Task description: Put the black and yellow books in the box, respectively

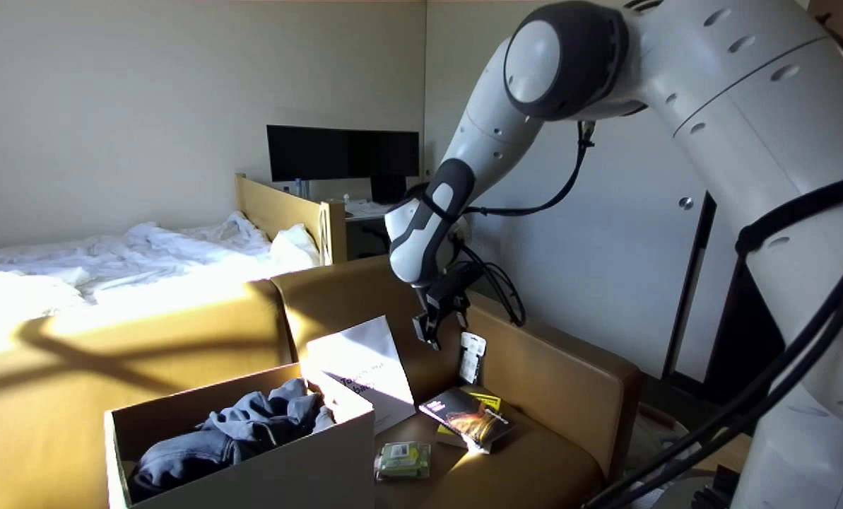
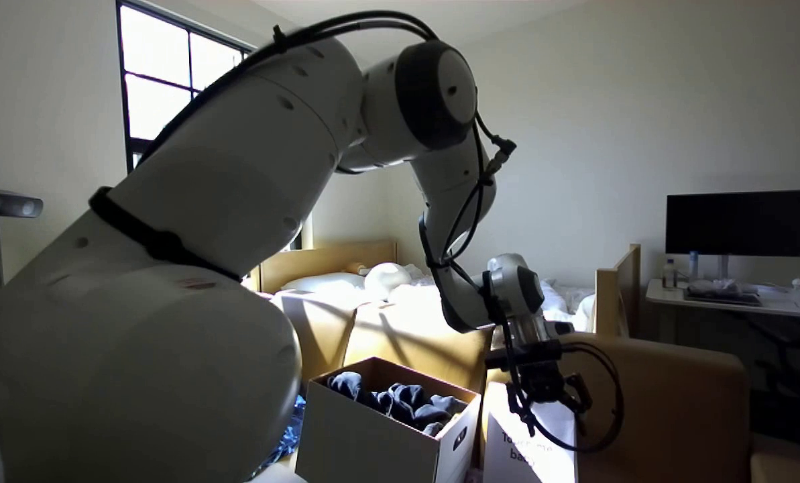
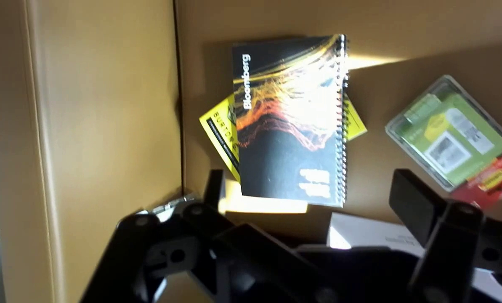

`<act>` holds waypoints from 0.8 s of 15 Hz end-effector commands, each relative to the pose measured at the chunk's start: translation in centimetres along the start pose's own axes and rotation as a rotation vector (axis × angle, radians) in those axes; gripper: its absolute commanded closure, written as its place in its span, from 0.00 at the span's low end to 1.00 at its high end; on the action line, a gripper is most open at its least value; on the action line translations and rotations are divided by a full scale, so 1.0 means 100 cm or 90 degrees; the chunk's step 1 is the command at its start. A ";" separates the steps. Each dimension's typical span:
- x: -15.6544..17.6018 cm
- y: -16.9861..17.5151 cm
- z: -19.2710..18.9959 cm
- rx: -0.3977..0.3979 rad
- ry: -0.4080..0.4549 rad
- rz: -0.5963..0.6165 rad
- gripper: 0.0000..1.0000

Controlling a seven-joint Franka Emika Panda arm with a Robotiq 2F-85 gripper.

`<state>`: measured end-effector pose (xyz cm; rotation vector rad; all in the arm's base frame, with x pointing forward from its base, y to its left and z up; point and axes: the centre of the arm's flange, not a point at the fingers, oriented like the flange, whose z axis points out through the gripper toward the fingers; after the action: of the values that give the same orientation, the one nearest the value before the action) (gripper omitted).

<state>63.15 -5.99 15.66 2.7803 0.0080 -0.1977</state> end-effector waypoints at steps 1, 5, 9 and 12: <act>0.061 0.004 0.043 -0.042 -0.106 -0.026 0.00; 0.099 -0.046 0.060 -0.067 -0.102 -0.085 0.00; 0.132 -0.097 0.105 -0.121 -0.145 -0.096 0.00; 0.080 -0.100 0.107 -0.121 -0.159 -0.098 0.00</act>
<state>69.26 -0.47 1.11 2.5464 0.1690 -0.5550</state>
